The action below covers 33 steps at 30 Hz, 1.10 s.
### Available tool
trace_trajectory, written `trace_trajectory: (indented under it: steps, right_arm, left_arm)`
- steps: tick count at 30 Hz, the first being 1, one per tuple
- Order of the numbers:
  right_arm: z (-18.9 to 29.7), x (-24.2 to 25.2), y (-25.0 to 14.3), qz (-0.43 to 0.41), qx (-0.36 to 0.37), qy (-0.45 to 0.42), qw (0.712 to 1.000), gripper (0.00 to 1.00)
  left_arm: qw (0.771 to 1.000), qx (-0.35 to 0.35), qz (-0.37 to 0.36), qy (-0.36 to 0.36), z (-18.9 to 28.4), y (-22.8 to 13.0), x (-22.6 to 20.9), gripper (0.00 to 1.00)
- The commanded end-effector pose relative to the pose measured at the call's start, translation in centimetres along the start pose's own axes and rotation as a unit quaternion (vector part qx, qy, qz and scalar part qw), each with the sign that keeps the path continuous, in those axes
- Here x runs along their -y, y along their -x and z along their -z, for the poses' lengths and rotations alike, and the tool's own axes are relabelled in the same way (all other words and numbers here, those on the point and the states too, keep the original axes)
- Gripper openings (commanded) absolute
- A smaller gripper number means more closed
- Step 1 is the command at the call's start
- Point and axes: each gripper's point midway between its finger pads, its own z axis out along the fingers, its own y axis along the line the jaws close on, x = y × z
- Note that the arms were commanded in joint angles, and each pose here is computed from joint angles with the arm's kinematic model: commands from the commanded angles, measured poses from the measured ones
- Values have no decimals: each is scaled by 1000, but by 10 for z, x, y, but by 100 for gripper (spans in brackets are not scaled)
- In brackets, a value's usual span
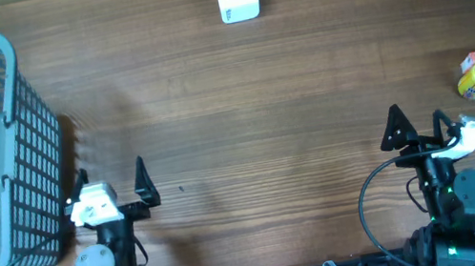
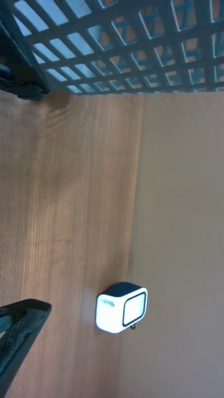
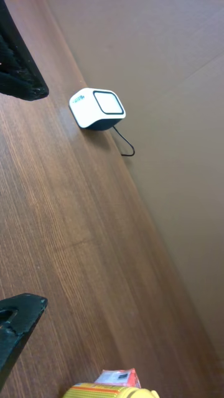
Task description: Scan the item barcode
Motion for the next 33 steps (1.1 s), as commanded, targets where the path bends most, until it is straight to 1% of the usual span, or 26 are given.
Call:
trace_trajectory:
  steps: [1,7,10,12,13,17,18,19,20,22,23,27,33]
  right_arm:
    - [0,2,1,-9,2,-5,1000,100]
    - [0,0,0,-8,0,-2,1000,100]
    - [1,-3,5,-5,12,5,1000,100]
    - [5,-19,12,2,29,37,999,100]
    - [10,-35,17,8,42,70,997,100]
    - [11,-48,12,9,35,91,995,100]
    - [10,-48,12,-18,35,84,996,100]
    - [9,-33,17,-81,53,42,994,100]
    - [9,-29,20,-79,63,27,995,100]
    - [9,-34,17,-8,55,37,998,100]
    - [9,-36,15,9,51,44,998,100]
    - [9,-43,10,29,40,63,997,100]
    - [9,-44,10,22,38,67,997,100]
  left_arm:
    - [1000,-6,-2,3,0,-3,-1,100]
    - [1000,-7,-2,3,0,-4,-1,100]
    - [1000,-7,-2,3,0,-4,-1,100]
    - [1000,-7,-2,3,0,-4,-1,100]
    - [1000,-7,-2,3,0,-4,-1,100]
    - [1000,-7,-2,3,0,-4,-1,100]
    - [1000,-7,-2,3,0,-4,-1,100]
    - [1000,-7,-2,3,0,-4,-1,100]
    - [1000,-7,-2,3,0,-4,-1,100]
    - [1000,-7,-2,3,0,-4,-1,100]
    - [1000,-7,-2,3,0,-4,-1,100]
    - [1000,-7,-2,3,0,-4,-1,100]
    - [1000,-7,-2,3,0,-4,-1,100]
